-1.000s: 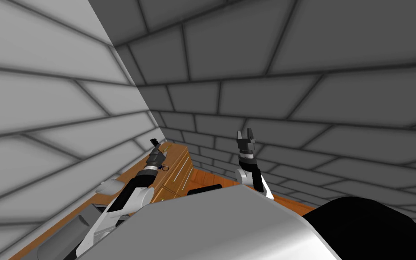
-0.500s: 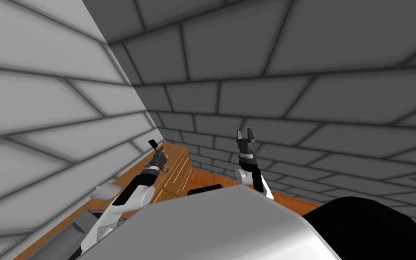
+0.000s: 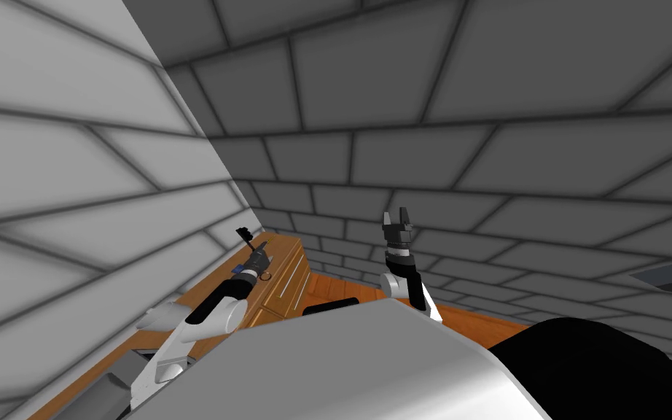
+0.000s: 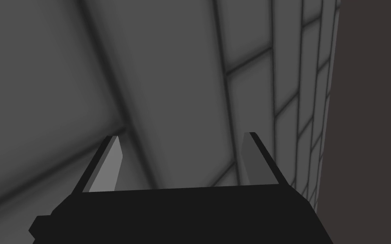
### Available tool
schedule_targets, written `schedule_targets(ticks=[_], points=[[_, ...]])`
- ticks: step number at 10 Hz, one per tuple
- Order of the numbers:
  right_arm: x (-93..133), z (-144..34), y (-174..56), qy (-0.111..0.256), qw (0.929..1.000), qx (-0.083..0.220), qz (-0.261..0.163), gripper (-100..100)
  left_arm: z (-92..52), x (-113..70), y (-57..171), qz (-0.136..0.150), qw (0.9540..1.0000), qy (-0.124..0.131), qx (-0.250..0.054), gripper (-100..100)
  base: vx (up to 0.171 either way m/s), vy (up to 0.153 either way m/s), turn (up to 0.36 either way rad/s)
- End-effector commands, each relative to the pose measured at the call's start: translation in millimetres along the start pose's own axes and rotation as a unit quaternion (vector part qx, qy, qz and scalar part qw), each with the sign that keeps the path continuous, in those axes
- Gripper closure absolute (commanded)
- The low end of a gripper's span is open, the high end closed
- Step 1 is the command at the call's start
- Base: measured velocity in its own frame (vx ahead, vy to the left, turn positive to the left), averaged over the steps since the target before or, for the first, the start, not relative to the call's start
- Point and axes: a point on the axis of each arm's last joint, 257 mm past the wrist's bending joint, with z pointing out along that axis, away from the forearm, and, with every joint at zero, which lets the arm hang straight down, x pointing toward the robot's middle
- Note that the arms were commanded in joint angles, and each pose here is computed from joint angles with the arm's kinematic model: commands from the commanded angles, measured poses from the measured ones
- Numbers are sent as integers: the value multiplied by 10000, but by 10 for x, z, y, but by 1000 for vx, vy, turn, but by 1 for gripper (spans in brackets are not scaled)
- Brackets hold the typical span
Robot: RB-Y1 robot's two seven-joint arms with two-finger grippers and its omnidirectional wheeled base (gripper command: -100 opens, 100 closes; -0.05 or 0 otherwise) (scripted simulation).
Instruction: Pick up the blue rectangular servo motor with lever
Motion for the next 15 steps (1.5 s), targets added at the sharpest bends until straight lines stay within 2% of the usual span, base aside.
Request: schedule_targets(ticks=[1, 2, 3, 4, 5, 6, 7, 8, 9, 11, 12, 13, 14, 15], points=[[0, 0, 0, 0, 10000, 0, 0, 0, 0, -21, 86, 16, 9998, -4, -189, -100, -2, 23, -39], [0, 0, 0, 0, 10000, 0, 0, 0, 21, -70, 207, 51, 9992, -2, -406, -100, -3, 24, -74], [0, 0, 0, 0, 10000, 0, 0, 0, 18, -72, 241, 51, 9989, -7, -473, -100, -2, 21, -39], [0, 0, 0, 0, 10000, 0, 0, 0, 31, -128, 378, 91, 9973, -11, -726, -100, -3, 22, -66], [0, 0, 0, 0, 10000, 0, 0, 0, 29, -130, 396, 91, 9971, -13, -760, -100, -3, 21, -48], [0, 0, 0, 0, 10000, 0, 0, 0, 33, -192, 534, 133, 9947, -22, -1019, -100, -3, 21, -77], [0, 0, 0, 0, 10000, 0, 0, 0, 30, -194, 549, 133, 9944, -24, -1049, -100, -3, 20, -36], [0, 0, 0, 0, 10000, 0, 0, 0, 24, -263, 696, 177, 9910, -37, -1329, -100, -2, 24, -64], [0, 0, 0, 0, 10000, 0, 0, 0, 23, -263, 700, 177, 9908, -38, -1338, -100, -5, 22, -37], [0, 0, 0, 0, 10000, 0, 0, 0, 0, -414, 940, 267, 9831, -72, -1812, -100, -9, 26, -95], [0, 0, 0, 0, 10000, 0, 0, 0, -18, -419, 986, 267, 9812, -78, -1907, -100, -7, 25, -35], [0, 0, 0, 0, 10000, 0, 0, 0, -48, -502, 1111, 312, 9757, -102, -2168, -100, -12, 20, -56], [0, 0, 0, 0, 10000, 0, 0, 0, -52, -502, 1118, 312, 9753, -103, -2183, -100, -10, 19, -36], [0, 0, 0, 0, 10000, 0, 0, 0, -85, -588, 1228, 356, 9694, -129, -2424, -100, -9, 20, -72]])
